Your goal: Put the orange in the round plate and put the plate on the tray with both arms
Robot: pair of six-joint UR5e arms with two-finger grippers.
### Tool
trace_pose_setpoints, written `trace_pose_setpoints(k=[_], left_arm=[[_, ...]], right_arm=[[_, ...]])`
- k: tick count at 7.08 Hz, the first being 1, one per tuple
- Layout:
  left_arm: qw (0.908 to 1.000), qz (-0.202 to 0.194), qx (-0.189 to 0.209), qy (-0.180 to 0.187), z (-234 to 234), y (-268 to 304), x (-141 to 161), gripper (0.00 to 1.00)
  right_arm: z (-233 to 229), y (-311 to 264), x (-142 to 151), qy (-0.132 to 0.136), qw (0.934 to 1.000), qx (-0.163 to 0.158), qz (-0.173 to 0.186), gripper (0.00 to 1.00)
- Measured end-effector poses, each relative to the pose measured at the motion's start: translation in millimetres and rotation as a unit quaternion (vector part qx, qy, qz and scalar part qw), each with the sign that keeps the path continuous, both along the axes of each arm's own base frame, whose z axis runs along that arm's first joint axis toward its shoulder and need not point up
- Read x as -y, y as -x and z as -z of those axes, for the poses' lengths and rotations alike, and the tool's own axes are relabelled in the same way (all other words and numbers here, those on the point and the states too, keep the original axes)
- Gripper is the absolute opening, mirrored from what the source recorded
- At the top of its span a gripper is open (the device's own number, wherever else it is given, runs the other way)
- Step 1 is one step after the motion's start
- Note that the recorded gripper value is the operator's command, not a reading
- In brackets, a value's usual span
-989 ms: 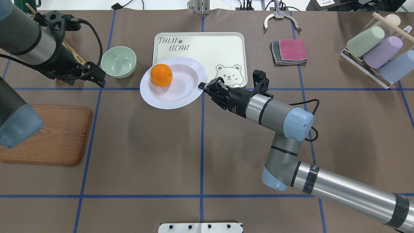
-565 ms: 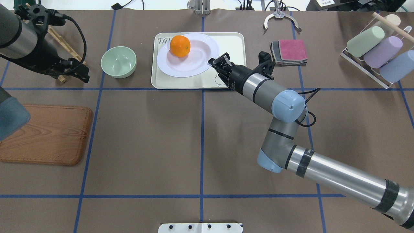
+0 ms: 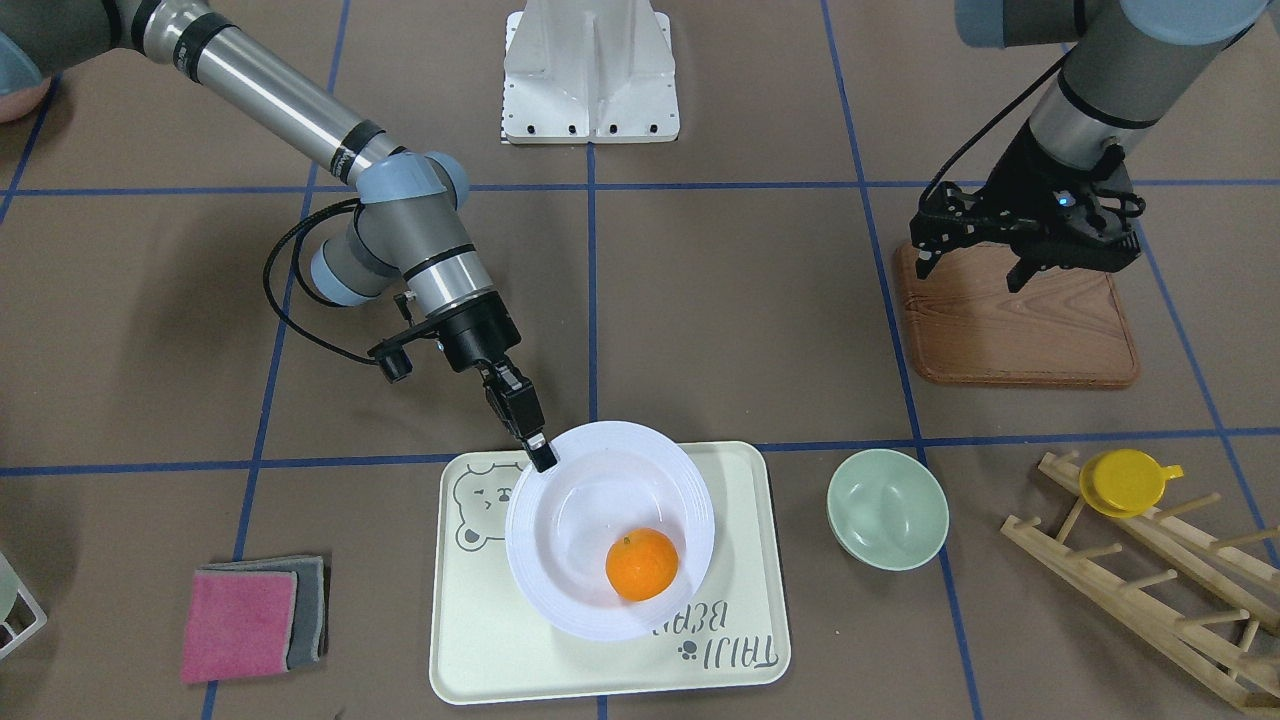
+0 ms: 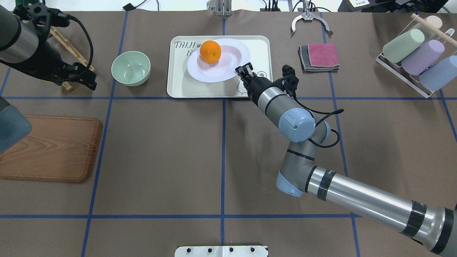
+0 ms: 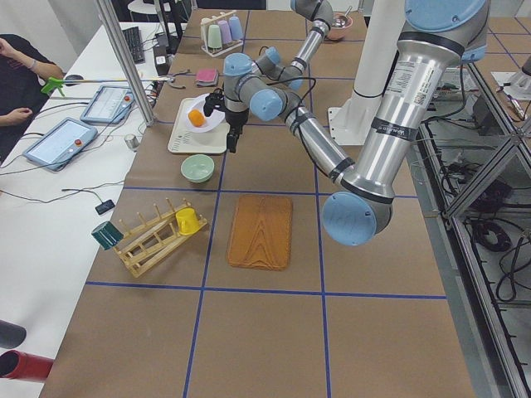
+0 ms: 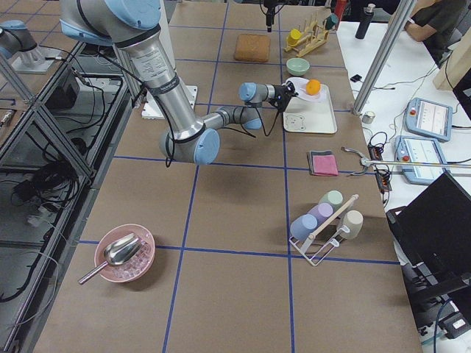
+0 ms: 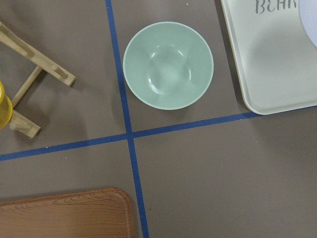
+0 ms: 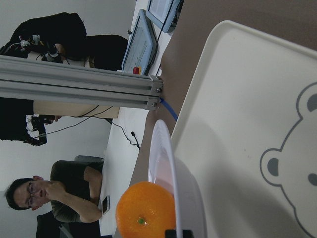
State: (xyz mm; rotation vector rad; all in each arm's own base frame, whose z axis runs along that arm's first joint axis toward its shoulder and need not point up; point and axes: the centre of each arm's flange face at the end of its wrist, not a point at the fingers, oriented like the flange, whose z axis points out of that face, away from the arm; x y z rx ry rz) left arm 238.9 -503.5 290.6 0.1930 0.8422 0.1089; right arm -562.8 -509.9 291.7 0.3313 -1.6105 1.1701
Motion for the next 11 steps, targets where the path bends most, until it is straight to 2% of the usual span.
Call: trace_pose_setpoints(k=[1,3,4,5,6,7,8,9,10,11], left_arm=[[1.0000,0.000,0.000,0.000,0,0,0,0.97],[1.0000,0.002,0.001,0.002,-2,2,0,0.97],[1.0000,0.003,0.001,0.002,-2,3,1,0.97],[1.0000,0.003,0.001,0.003,-3,4,1,0.97],[1.0000,0.004,0.001,0.003,-3,5,2,0.97],[1.0000,0.004,0.002,0.003,-4,6,2,0.97],[1.0000,0.000,0.006,0.000,-11,9,2,0.98],[0.9998,-0.009,0.014,-0.006,-26,19,2,0.98],[0.9994,-0.019,0.025,-0.011,-48,35,1,0.98],[0.9987,-0.031,0.038,-0.016,-73,55,-2,0.98]], right_arm=[[-4,7,-4,0.004,0.9997,-0.022,-0.002,1.00],[-9,8,-3,-0.007,0.9967,-0.079,0.018,1.00],[-9,-2,4,-0.014,0.9911,-0.123,0.049,1.00],[-7,-22,10,-0.024,0.9785,-0.181,0.096,1.00],[-4,-49,14,-0.043,0.9546,-0.250,0.156,1.00],[-3,-79,18,-0.066,0.9247,-0.309,0.212,1.00],[-3,-113,29,-0.082,0.8960,-0.347,0.265,1.00],[-3,-155,48,-0.092,0.8706,-0.369,0.312,1.00],[-5,-201,67,-0.110,0.8431,-0.398,0.345,1.00],[-12,-240,78,-0.133,0.8078,-0.435,0.375,1.00]])
